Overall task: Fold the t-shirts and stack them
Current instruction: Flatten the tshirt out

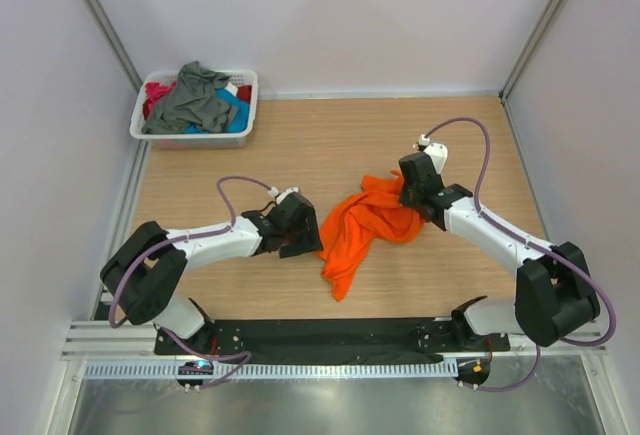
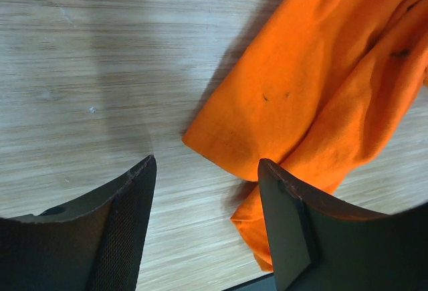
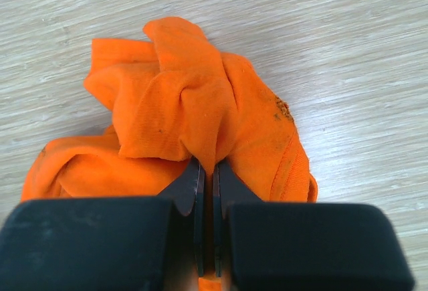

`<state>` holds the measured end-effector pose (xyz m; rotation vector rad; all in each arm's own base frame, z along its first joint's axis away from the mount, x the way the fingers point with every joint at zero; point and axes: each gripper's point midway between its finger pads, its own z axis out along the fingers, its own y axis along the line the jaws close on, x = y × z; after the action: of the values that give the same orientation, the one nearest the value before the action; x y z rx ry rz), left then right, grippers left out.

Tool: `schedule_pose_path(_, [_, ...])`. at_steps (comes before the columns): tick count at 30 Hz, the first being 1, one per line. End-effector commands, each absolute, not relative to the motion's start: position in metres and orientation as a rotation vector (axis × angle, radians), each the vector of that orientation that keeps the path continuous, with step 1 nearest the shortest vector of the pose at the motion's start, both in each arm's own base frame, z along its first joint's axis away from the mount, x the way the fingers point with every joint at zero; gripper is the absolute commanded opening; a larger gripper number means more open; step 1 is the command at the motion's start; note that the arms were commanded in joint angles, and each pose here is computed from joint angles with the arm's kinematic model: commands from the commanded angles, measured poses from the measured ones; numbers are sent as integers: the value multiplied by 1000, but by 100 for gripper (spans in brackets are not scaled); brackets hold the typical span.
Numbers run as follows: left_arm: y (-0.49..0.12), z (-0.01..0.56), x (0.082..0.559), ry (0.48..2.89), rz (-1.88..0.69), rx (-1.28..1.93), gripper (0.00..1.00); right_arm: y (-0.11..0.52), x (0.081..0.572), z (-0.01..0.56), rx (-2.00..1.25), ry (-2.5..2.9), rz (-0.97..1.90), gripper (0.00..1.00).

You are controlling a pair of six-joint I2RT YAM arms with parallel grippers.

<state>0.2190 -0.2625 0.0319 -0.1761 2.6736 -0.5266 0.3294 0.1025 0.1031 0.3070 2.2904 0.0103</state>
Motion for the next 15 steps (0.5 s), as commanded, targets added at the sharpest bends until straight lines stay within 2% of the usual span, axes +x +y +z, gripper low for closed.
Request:
schedule_pose_path(1, [-265, 42, 233, 2608, -543, -281, 63, 102, 337, 121, 343, 2234, 48, 1])
schedule_pose_path(7, [-264, 41, 243, 2556, -554, -372, 58, 105, 335, 118, 330, 2254, 69, 1])
schedule_pose_path(15, [-269, 26, 242, 2585, -599, -450, 56, 104, 334, 115, 321, 2273, 51, 1])
